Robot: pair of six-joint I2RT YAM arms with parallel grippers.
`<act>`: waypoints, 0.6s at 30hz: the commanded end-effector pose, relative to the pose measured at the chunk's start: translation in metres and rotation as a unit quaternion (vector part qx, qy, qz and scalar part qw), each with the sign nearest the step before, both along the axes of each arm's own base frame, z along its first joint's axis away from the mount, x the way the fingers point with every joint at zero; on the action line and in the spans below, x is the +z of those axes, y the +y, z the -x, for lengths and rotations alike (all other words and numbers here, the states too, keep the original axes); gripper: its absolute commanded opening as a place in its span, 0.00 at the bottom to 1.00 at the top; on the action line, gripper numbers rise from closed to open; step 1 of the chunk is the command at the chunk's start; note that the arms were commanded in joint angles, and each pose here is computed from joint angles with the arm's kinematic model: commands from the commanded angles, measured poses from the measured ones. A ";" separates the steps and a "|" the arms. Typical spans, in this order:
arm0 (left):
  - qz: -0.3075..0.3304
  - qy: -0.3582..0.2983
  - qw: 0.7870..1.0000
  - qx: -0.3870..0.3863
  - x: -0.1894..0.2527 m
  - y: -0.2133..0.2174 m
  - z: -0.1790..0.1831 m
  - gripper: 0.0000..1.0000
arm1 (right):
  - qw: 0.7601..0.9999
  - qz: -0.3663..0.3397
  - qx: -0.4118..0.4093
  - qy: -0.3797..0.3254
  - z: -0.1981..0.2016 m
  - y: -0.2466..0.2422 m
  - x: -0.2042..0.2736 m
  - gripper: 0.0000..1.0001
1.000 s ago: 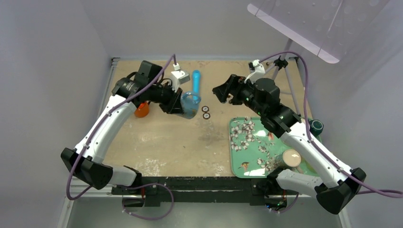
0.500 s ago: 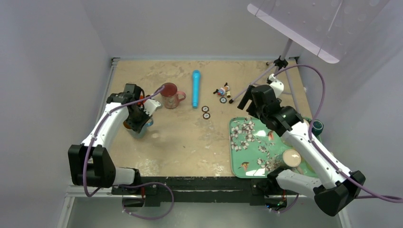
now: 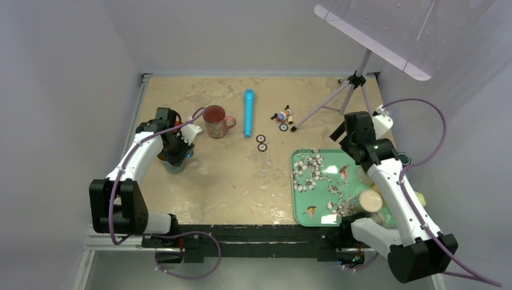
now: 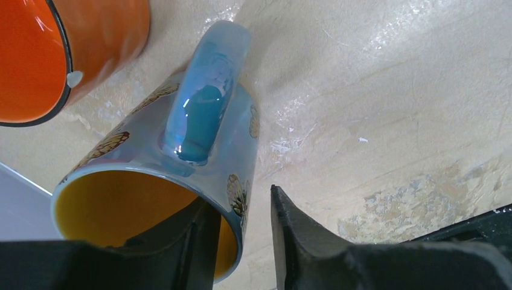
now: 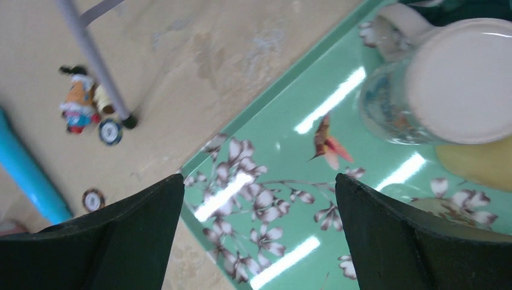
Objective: Turn the mug right side up
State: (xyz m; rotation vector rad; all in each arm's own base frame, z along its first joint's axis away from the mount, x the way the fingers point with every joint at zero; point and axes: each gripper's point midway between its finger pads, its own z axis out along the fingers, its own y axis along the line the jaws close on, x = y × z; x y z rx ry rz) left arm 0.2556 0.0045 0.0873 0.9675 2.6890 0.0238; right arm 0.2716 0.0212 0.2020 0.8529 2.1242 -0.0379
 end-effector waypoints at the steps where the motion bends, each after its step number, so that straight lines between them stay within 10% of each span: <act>1: 0.026 -0.019 0.999 0.015 0.013 -0.008 -0.005 0.42 | 0.995 -0.001 -0.099 0.002 0.011 -0.047 -0.004 0.98; 18: 0.156 -0.033 0.987 0.008 0.108 -0.055 0.022 0.54 | 0.956 0.032 -0.290 -0.012 0.022 -0.165 -0.006 0.96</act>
